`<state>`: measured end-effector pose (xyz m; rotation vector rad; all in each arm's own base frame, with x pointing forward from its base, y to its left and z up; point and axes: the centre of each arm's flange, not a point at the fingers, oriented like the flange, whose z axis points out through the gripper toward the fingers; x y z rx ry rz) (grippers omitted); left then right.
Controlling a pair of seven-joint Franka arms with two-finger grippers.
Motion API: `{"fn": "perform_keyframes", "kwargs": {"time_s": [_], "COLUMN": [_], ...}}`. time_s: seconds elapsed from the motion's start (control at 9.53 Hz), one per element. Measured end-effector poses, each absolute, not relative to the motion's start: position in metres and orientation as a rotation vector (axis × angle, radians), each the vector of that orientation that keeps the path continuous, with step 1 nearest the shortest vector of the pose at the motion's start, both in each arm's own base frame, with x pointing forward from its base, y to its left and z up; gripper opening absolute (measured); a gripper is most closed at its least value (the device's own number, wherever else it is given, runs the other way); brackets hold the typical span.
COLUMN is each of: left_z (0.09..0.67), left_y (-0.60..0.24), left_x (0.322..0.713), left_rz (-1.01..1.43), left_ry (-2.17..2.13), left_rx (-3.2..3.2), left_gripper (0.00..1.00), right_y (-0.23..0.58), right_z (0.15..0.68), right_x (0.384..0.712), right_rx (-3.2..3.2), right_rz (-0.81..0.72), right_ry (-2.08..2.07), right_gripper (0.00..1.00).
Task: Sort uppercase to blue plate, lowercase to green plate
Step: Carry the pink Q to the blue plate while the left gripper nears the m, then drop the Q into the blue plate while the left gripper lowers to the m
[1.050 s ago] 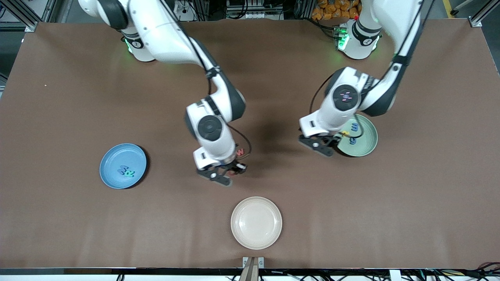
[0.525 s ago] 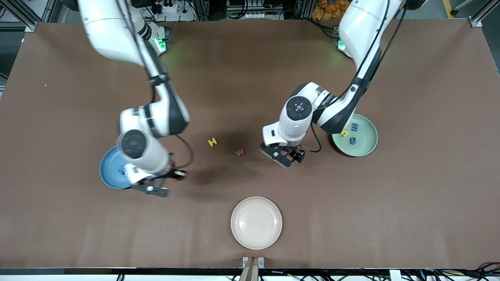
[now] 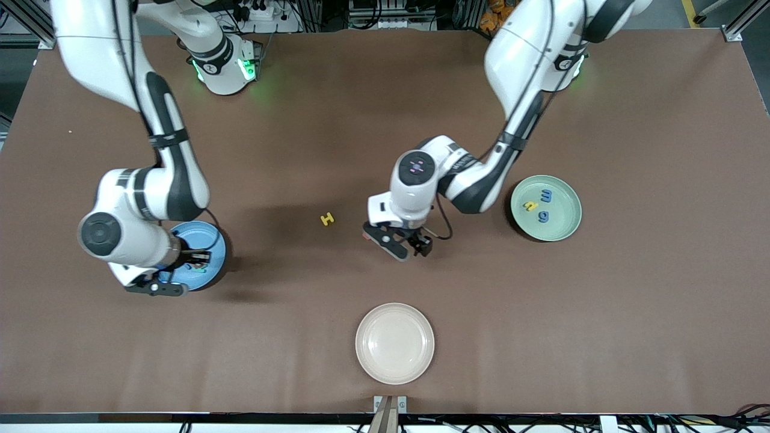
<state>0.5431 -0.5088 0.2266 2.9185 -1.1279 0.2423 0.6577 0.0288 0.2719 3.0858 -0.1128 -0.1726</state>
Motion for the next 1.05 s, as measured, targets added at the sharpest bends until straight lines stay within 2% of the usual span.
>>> {"fn": "perform_keyframes", "kwargs": {"time_s": [0.31, 0.63, 1.05], "left_z": [0.214, 0.207, 0.177], "left_y": [-0.56, -0.572, -0.564], "left_x": [0.515, 0.507, 0.507], "left_rz": [0.355, 0.383, 0.309], "left_ry": [-1.198, -1.138, -1.079], "left_rx": [2.853, 2.851, 2.88], "left_gripper": [1.0, 1.0, 1.0], "right_y": [-0.011, -0.017, -0.018], "right_z": [0.261, 0.246, 0.249], "right_x": [0.649, 0.638, 0.638], "right_rx": [3.092, 3.087, 3.089], "right_rz": [-0.237, -0.293, -0.289], "right_ry": [-0.087, -0.103, -0.106], "right_gripper": [0.37, 0.37, 0.92]}}
